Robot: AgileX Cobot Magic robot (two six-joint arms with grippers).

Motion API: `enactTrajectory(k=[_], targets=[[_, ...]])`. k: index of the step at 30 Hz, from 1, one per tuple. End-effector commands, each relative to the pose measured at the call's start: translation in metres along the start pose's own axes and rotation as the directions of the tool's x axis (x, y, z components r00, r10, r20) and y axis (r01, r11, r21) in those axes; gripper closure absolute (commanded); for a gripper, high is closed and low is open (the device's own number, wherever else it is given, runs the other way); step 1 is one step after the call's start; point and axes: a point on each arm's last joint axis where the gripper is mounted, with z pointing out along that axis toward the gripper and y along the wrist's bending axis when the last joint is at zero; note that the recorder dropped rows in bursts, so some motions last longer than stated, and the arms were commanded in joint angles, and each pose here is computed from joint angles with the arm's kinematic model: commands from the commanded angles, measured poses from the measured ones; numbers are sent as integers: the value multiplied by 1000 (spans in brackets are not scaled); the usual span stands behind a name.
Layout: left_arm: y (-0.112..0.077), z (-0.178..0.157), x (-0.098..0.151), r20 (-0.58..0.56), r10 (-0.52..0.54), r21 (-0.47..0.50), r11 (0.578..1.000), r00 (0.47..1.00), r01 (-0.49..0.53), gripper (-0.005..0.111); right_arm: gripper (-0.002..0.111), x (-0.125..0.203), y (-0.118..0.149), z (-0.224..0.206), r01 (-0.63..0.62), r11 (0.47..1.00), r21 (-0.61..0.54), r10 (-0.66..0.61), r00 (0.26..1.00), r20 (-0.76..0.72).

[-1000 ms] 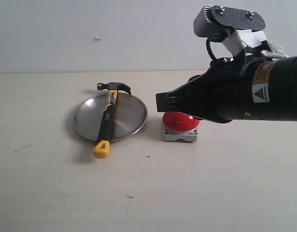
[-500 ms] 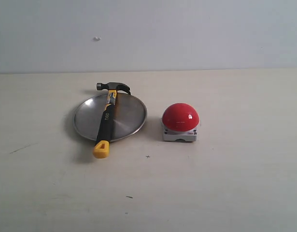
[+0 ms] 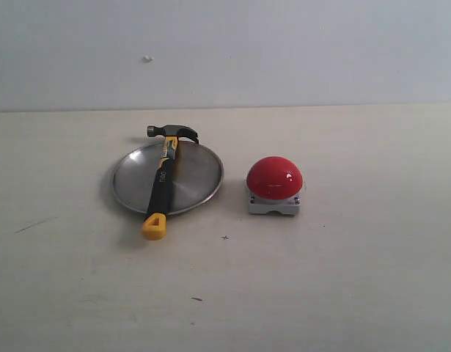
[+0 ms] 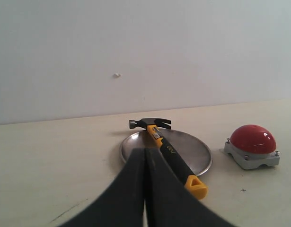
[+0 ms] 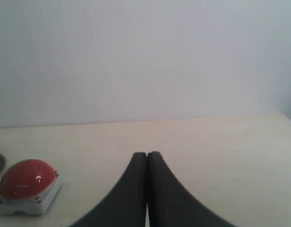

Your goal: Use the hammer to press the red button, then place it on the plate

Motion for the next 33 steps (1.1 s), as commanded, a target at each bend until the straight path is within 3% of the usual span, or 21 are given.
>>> enactTrajectory(k=[1, 9, 15, 33], targets=[[0, 0, 1, 2, 3, -2, 1000, 1000, -3, 107, 108, 24, 4, -1, 100, 993, -54, -103, 993, -56], [0, 0, 1, 2, 3, -2, 1000, 1000, -3, 107, 108, 43, 3, -2, 90, 994, -57, -95, 989, -109], [0, 0, 1, 2, 3, -2, 1000, 1000, -3, 107, 108, 43, 3, -3, -20, 999, -46, 14, 994, -112], [0, 0, 1, 2, 3, -2, 1000, 1000, -3, 107, 108, 43, 3, -3, -20, 999, -46, 14, 994, -112]])
